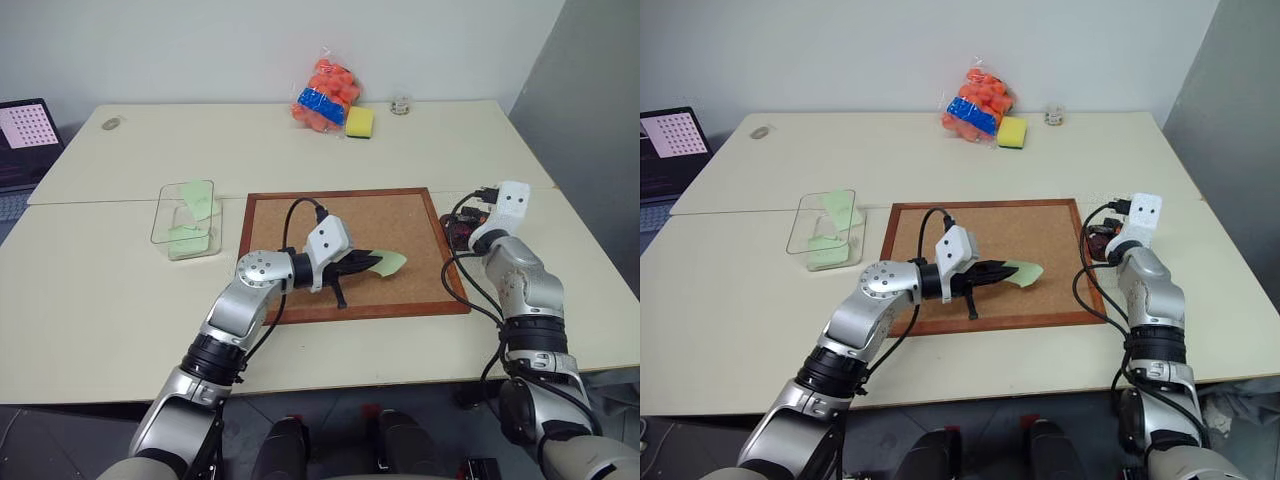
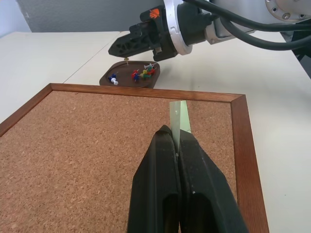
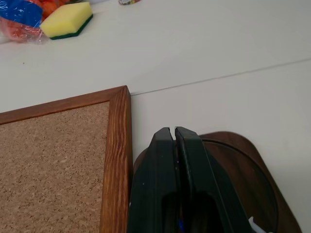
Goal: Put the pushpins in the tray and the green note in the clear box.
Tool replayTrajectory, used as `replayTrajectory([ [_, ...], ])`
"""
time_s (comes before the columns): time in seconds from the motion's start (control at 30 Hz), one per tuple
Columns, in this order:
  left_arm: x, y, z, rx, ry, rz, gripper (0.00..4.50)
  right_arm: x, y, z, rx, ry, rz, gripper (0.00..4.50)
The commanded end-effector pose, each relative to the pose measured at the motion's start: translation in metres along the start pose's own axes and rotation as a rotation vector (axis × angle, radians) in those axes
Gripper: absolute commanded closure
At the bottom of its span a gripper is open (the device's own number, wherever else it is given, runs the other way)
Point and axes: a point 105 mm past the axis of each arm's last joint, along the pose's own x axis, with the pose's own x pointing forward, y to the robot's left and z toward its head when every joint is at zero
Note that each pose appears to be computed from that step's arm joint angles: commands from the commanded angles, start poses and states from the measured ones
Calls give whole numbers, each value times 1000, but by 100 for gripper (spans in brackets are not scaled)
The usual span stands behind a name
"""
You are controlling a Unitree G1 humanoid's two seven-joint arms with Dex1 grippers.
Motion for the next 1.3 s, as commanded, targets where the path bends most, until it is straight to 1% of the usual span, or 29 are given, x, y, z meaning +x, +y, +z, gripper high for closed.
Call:
replayTrajectory([
  [0.03, 2, -1, 9, 26, -20, -16, 450, 0, -4, 18, 25, -50, -16, 374],
  [0.27, 1, 0, 10, 14, -25, -13, 450, 0, -8, 20, 15, -55, -29, 189],
  [0.4, 2, -1, 11, 10, -28, -13, 450, 0, -9, 19, 13, -56, -29, 104],
  [0.5, 2, -1, 12, 6, -32, -13, 450, 0, -10, 20, 6, -59, -35, 17],
  [0.53, 2, -1, 12, 2, -36, -11, 450, 0, -10, 21, -6, -66, -37, 4],
  [0.63, -1, 5, 18, -27, -59, 22, 450, -3, -2, 27, -25, -100, 13, 4],
  [0.77, -13, 24, 22, -67, -80, 125, 450, -20, 43, 31, -119, -147, 306, 4],
  [0.9, -35, 54, 23, -100, -92, 297, 450, -50, 78, 31, -126, -166, 559, 4],
  [1.03, -66, 92, 28, -95, -130, 581, 450, -75, 110, 39, -144, -216, 748, 4],
  [1.13, -98, 118, 29, -84, -143, 832, 450, -95, 134, 39, -186, -234, 893, 4],
  [1.2, -120, 130, 24, -66, -123, 990, 450, -108, 147, 34, -204, -217, 987, 4],
  [1.3, -154, 141, 16, -32, -78, 1221, 450, -119, 159, 27, -216, -203, 1070, 4],
])
